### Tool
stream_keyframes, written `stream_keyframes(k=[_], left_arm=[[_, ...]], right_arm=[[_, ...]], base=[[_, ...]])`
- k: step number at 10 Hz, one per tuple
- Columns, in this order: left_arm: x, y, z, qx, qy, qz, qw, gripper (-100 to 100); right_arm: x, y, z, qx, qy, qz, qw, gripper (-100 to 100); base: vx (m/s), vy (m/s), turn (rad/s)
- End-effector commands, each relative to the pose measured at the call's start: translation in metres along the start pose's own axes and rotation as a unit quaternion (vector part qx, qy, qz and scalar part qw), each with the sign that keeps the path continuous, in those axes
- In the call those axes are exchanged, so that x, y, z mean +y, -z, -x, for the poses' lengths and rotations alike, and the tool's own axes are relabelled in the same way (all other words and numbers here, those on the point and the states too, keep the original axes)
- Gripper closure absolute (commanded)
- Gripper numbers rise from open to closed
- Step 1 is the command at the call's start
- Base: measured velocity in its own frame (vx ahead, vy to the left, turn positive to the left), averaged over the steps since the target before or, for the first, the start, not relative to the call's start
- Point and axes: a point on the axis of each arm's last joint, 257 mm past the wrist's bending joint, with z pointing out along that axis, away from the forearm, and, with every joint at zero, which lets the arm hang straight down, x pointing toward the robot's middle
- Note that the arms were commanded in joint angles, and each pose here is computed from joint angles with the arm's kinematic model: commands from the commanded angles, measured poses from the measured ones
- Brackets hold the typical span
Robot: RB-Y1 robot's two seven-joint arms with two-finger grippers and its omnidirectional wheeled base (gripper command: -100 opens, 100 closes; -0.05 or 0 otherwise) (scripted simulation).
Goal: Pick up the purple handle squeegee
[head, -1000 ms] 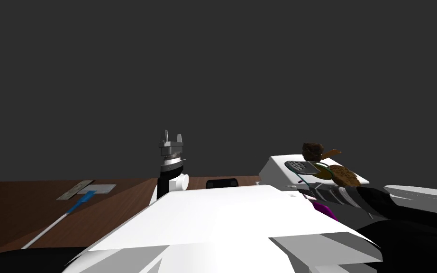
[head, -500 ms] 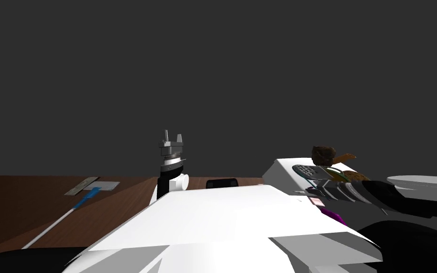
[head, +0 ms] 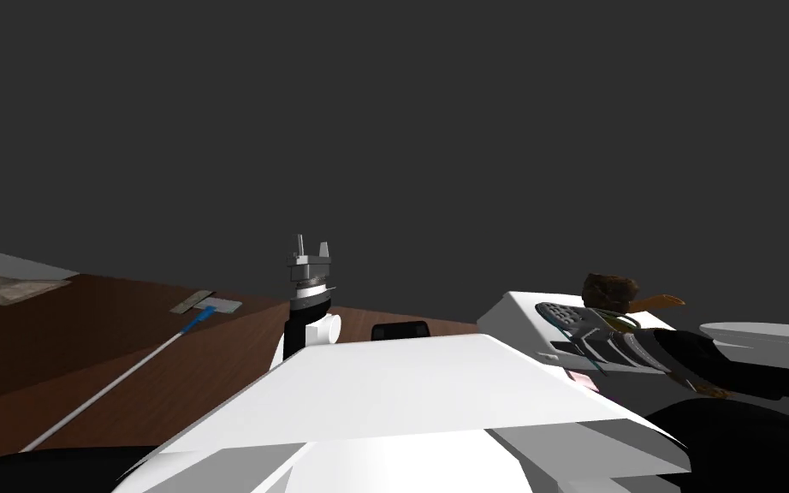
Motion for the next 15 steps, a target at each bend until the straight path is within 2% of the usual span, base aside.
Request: stream_keyframes(k=[1,4,7,8,9,13,14,15], left_arm=[[0.000,0.000,0.000,0.000,0.000,0.000,1.0000,0],[0.000,0.000,0.000,0.000,0.000,0.000,1.0000,0],[0.000,0.000,0.000,0.000,0.000,0.000,1.0000,0],[0.000,0.000,0.000,0.000,0.000,0.000,1.0000,0],[0.000,0.000,0.000,0.000,0.000,0.000,1.0000,0],[0.000,0.000,0.000,0.000,0.000,0.000,1.0000,0],[0.000,0.000,0.000,0.000,0.000,0.000,1.0000,0],[0.000,0.000,0.000,0.000,0.000,0.000,1.0000,0]], right_arm=[[-0.002,-0.003,-0.004,-0.001,-0.032,-0.009,0.9994,-100],[-0.002,-0.008,-0.012,-0.002,-0.088,-0.023,0.9958,-100],[-0.002,-0.014,-0.022,-0.003,-0.145,-0.037,0.9888,-100],[-0.001,-0.013,-0.020,-0.003,-0.131,-0.033,0.9908,-100],[-0.002,-0.013,-0.020,-0.003,-0.135,-0.035,0.9903,100],[-0.003,-0.013,-0.021,-0.002,-0.136,-0.036,0.9900,100],[-0.003,-0.013,-0.021,-0.002,-0.136,-0.036,0.9900,0],[-0.002,-0.012,-0.018,-0.003,-0.126,-0.032,0.9915,100]], base=[[-0.247,-0.083,0.420],[-0.195,-0.032,0.394],[-0.215,-0.012,0.386],[-0.104,0.003,0.089],[-0.017,0.000,-0.021],[-0.002,0.001,0.000],[0.000,0.000,0.000],[0.071,-0.017,-0.214]])
